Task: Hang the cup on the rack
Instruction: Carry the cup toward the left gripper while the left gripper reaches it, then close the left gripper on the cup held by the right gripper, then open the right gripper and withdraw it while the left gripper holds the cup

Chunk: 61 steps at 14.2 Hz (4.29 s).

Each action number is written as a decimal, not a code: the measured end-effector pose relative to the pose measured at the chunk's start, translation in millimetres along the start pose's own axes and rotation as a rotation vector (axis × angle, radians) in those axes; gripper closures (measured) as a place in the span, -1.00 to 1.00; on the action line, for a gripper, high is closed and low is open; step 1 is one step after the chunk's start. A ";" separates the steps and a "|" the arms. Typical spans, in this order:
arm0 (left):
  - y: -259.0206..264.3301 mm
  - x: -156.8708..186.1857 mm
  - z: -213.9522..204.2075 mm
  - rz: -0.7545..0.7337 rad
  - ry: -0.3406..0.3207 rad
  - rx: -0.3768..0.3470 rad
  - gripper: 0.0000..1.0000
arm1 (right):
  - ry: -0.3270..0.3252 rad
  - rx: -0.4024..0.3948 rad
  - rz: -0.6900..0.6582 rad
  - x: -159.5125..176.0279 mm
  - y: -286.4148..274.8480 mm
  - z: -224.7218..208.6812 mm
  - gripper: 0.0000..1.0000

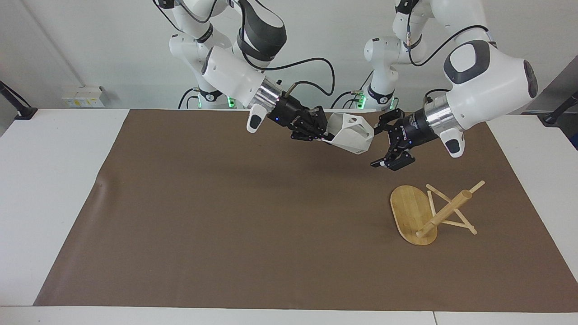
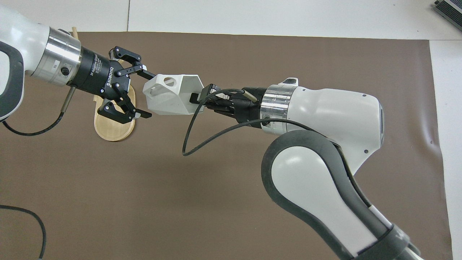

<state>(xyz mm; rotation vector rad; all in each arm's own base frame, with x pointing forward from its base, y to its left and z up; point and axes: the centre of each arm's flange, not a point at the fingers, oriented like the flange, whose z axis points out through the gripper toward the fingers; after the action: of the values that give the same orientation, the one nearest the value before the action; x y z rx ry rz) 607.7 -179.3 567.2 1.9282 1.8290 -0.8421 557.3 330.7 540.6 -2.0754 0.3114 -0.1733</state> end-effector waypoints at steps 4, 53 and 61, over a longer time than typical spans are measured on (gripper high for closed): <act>-5.5 1.5 -1.8 -0.004 0.004 0.040 -1.00 | -0.007 0.006 0.005 -9.7 -5.8 6.7 0.89; -25.8 24.0 -12.4 -0.339 0.009 -0.174 -0.40 | 0.001 0.021 0.038 -12.4 -11.9 10.4 -0.99; -27.1 69.9 9.4 -0.584 0.061 -0.314 -0.40 | 0.008 0.012 0.020 -8.9 -9.3 8.9 -1.00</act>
<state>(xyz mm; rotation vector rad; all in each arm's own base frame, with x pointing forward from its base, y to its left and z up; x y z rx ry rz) 578.6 -128.2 519.8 1.2528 2.4379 -0.6017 552.3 345.2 544.3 -2.0593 0.3353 -0.1707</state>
